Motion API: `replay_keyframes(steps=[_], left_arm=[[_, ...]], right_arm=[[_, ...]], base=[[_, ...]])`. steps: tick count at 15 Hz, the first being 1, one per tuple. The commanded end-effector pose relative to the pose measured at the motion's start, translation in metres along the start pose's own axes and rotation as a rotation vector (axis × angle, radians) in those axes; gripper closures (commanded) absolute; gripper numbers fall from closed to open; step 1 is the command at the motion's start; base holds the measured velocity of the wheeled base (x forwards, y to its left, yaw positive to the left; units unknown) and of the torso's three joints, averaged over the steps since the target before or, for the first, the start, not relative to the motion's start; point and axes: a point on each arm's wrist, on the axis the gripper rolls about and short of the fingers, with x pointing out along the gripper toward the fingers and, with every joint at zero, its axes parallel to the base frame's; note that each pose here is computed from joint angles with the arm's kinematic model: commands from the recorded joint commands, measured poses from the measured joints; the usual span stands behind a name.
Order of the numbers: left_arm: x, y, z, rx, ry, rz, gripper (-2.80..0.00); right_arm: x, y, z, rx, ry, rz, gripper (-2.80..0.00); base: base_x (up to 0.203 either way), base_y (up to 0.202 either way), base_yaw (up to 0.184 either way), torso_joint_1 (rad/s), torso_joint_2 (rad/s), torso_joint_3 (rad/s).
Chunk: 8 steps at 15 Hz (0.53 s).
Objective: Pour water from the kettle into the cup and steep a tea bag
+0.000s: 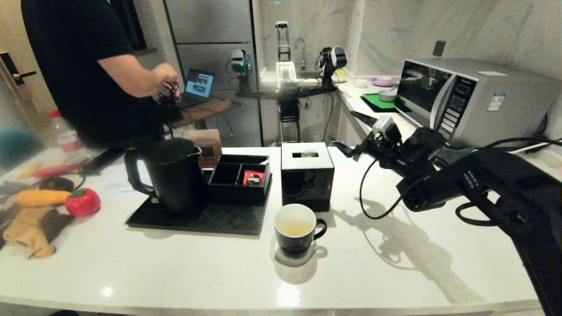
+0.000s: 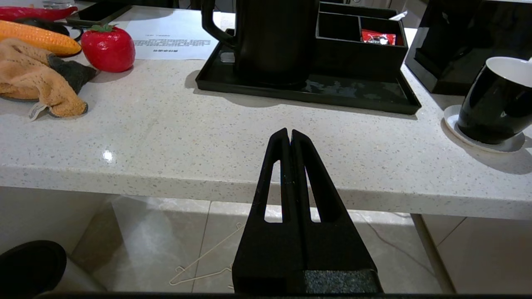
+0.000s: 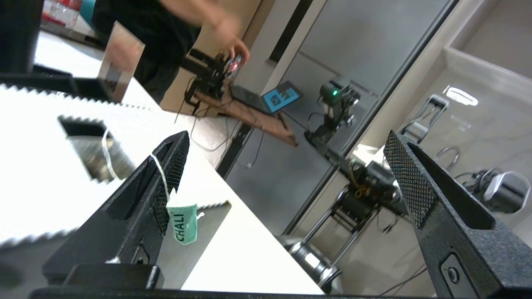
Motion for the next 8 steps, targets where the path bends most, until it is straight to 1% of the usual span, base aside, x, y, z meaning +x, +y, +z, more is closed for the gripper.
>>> replay_keyframes(steps=[1,4,8], left_arm=[[0.0,0.0,0.0,-0.001,0.0,0.001,0.0],[0.0,0.0,0.0,-0.001,0.0,0.001,0.0],[0.0,0.0,0.0,-0.001,0.0,0.001,0.0]], right_arm=[[-0.006,0.006,-0.006,0.008,0.013,0.009,-2.8],[-0.015,0.014,-0.013,0.011,0.037,0.015,-2.8],[-0.019,0.014,-0.018,0.01,0.05,0.013,-2.8]], base=[[0.0,0.0,0.0,0.0,0.0,0.0],[0.0,0.0,0.0,0.0,0.0,0.0],[0.0,0.0,0.0,0.0,0.0,0.0]])
